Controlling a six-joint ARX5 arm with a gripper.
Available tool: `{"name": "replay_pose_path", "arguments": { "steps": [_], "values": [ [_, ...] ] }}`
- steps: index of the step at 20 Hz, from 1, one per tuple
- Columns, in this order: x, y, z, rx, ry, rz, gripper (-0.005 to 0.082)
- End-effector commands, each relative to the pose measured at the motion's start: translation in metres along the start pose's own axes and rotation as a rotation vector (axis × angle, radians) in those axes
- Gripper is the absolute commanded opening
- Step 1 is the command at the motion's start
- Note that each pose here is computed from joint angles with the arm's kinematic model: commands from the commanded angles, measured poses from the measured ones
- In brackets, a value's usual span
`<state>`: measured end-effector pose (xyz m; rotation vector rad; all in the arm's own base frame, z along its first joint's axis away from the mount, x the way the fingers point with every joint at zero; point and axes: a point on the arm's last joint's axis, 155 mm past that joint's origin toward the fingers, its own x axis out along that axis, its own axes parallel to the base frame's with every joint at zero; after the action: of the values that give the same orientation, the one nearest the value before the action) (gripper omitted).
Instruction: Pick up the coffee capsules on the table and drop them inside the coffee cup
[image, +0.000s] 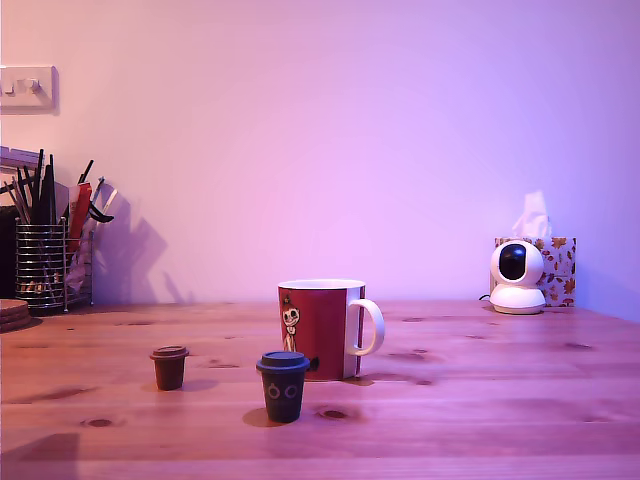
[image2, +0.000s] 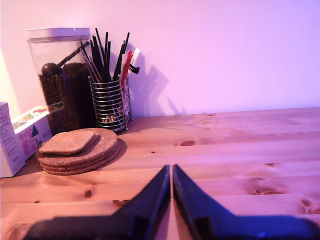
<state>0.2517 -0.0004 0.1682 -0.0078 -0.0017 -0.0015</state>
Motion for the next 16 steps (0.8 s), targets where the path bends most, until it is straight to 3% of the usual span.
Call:
{"name": "replay_pose_path", "arguments": {
  "steps": [1,7,12,16],
  "values": [
    [-0.009,-0.018,0.025,-0.081,-0.012,-0.092,-0.0021],
    [-0.010,-0.026,0.025,-0.082,-0.009,-0.133,-0.0020],
    [-0.016,-0.048,0.041,-0.116,-0.047,-0.260,-0.0020],
    [-0.025,-0.063,0.037,-0.118,0.029,-0.340,-0.0020]
  ]
}}
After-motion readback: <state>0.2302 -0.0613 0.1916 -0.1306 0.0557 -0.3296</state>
